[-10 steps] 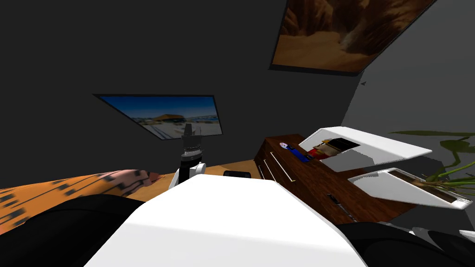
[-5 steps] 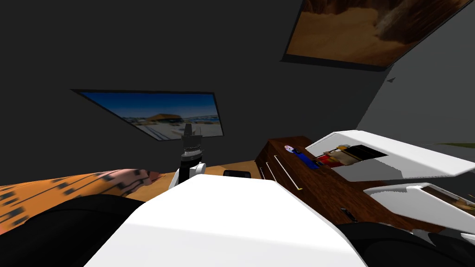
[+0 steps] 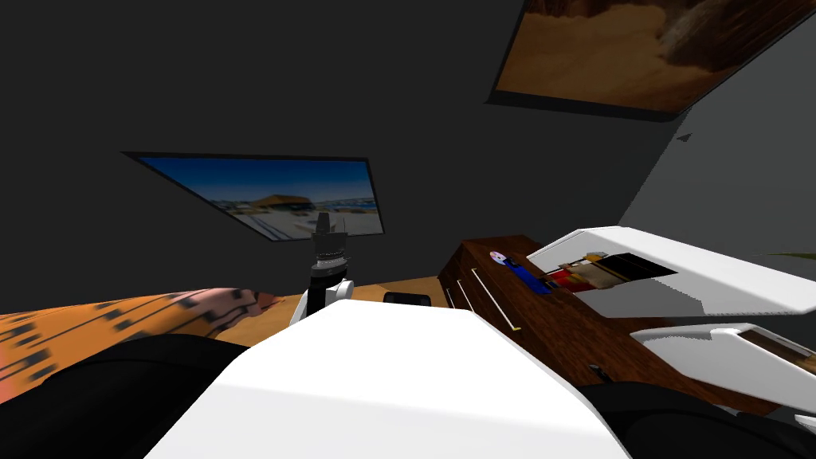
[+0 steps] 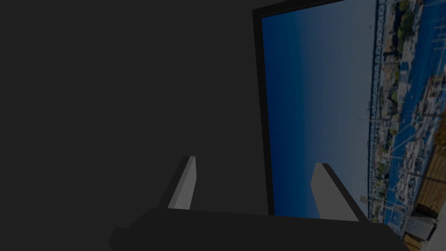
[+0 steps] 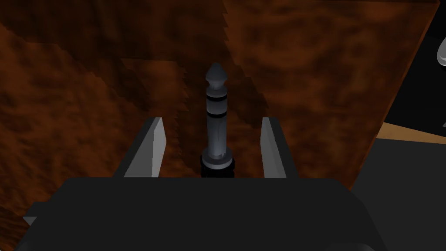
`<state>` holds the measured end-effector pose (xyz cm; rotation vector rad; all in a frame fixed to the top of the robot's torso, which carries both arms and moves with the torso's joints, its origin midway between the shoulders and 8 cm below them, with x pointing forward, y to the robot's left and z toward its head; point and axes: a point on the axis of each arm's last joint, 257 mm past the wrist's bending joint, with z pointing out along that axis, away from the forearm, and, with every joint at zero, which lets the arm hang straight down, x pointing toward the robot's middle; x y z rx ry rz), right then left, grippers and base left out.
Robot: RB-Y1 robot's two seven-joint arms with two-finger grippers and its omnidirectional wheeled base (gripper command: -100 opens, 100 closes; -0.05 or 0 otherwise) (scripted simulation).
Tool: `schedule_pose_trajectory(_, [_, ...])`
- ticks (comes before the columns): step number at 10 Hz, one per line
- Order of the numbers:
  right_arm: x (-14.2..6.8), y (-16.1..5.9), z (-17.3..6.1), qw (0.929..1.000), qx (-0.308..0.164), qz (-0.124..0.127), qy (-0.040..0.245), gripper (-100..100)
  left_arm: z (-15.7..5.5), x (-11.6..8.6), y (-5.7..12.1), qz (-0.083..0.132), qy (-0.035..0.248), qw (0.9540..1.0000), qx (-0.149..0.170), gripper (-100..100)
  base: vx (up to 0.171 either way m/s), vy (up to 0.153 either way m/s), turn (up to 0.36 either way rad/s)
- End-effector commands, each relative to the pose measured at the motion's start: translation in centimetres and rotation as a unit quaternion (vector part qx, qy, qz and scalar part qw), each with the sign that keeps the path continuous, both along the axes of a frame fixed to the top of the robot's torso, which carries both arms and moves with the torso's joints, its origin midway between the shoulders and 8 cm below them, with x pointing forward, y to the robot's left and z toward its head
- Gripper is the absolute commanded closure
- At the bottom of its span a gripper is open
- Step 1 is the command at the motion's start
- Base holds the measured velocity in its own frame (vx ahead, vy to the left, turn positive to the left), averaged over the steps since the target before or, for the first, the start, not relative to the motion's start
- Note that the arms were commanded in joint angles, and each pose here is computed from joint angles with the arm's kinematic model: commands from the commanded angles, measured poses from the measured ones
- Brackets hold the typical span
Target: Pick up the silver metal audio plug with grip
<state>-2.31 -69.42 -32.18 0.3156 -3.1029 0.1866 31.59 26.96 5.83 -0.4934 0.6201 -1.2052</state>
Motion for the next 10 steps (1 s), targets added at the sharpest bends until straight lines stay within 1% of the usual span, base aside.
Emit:
schedule_pose_trajectory(1, [0.0, 0.0, 0.0, 1.0000, 0.000, 0.000, 0.000, 100, 0.0, 0.0, 0.0, 0.000, 0.000, 1.0000, 0.000, 0, 0.000, 0.000, 0.000])
schedule_pose_trajectory(4, [0.0, 0.0, 0.0, 1.0000, 0.001, -0.001, 0.000, 100, 0.0, 0.0, 0.0, 0.000, 0.000, 1.0000, 0.000, 0, 0.000, 0.000, 0.000])
schedule_pose_trajectory(5, [0.0, 0.0, 0.0, 1.0000, 0.001, -0.001, 0.000, 0, 0.0, 0.0, 0.0, 0.000, 0.000, 1.0000, 0.000, 0, 0.000, 0.000, 0.000])
schedule_pose_trajectory(6, [1.2, -0.3, 1.0, 1.0000, -0.001, 0.005, 0.001, 100, 0.0, 0.0, 0.0, 0.000, 0.000, 1.0000, 0.000, 0, -0.016, 0.015, -0.076])
schedule_pose_trajectory(8, [2.3, -0.4, 2.0, 1.0000, -0.001, 0.009, 0.002, 100, 0.0, 0.0, 0.0, 0.000, 0.000, 1.0000, 0.000, 0, -0.023, 0.022, -0.064])
schedule_pose_trajectory(9, [2.1, -0.4, 1.8, 1.0000, -0.002, 0.009, 0.002, 100, 0.0, 0.0, 0.0, 0.000, 0.000, 1.0000, 0.000, 0, -0.008, 0.010, -0.004])
schedule_pose_trajectory(10, [2.2, -0.5, 1.9, 1.0000, -0.002, 0.009, 0.002, 0, 0.0, 0.0, 0.0, 0.000, 0.000, 1.0000, 0.000, 0, 0.000, 0.000, 0.000])
